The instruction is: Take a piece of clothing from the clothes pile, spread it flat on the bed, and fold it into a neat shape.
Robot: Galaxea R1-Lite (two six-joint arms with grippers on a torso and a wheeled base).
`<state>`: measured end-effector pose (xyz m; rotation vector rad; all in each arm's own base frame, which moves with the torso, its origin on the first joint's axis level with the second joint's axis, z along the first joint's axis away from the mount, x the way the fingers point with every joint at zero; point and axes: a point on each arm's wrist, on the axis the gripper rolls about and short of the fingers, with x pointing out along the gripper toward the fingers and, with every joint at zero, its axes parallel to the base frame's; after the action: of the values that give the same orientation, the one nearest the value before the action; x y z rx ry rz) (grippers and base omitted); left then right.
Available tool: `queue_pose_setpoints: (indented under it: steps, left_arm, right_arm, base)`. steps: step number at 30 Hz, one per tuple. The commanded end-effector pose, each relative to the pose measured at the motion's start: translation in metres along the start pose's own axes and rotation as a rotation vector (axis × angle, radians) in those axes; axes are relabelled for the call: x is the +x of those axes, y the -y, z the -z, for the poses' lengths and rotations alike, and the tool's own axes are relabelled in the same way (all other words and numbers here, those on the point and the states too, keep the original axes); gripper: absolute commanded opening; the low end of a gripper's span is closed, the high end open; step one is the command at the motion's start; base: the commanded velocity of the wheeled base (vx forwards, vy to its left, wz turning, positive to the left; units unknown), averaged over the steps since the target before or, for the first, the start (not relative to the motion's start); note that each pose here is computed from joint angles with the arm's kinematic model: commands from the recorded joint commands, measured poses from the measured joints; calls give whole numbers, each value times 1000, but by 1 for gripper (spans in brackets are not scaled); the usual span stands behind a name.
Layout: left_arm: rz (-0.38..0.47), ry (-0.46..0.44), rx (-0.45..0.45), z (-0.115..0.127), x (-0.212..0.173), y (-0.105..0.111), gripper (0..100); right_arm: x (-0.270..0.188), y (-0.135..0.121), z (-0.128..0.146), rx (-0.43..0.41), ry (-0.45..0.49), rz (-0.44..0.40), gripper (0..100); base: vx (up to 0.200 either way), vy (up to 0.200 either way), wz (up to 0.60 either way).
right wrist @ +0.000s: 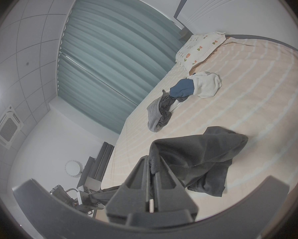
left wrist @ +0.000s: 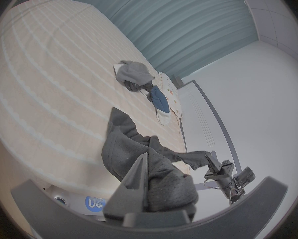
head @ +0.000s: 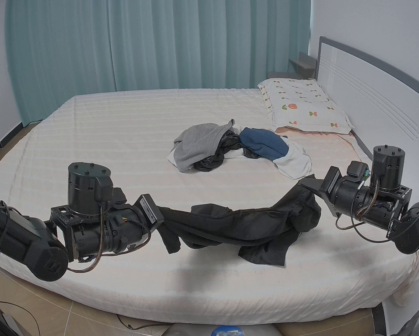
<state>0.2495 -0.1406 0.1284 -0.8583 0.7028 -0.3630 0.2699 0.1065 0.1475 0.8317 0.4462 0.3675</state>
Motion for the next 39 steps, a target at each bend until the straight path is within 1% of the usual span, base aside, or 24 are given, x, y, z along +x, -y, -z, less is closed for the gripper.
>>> queue_pose_setpoints:
  steps: [1,5,8,11,20,23,25,34,39]
  left_arm:
    - [-2,11,-4,-3,0,-1,0]
    - [-10,23,-13,-7,1,-4,0]
    - [-8,29,-14,-9,0,-3,0]
    - [-6,31,-13,-9,-1,-3,0]
    - [12,58,-12,-14,-7,1,0]
    - [19,64,-13,-16,-9,2,0]
    - [26,70,-10,-16,-11,4,0]
    - [39,83,-8,-17,-18,7,0]
    - [51,102,-8,-23,-24,9,0]
  right_arm:
    - [-1,2,-5,2,25,11,0]
    - [-2,4,-5,0,41,32,0]
    - [2,6,-4,-1,64,64,0]
    - [2,6,-4,-1,74,72,0]
    - [1,2,-5,-3,88,56,0]
    - [1,-1,-7,-3,102,34,0]
    - [-1,-4,-9,-5,120,1,0]
    - [0,-3,-9,-5,128,-1,0]
    - [-2,-6,-12,-6,141,-9,0]
  base:
    - [0,200,0]
    - [0,200,0]
    - [0,200,0]
    - [0,200,0]
    - [0,200,0]
    - [0,200,0]
    - [0,200,0]
    - [0,200,0]
    - [0,200,0]
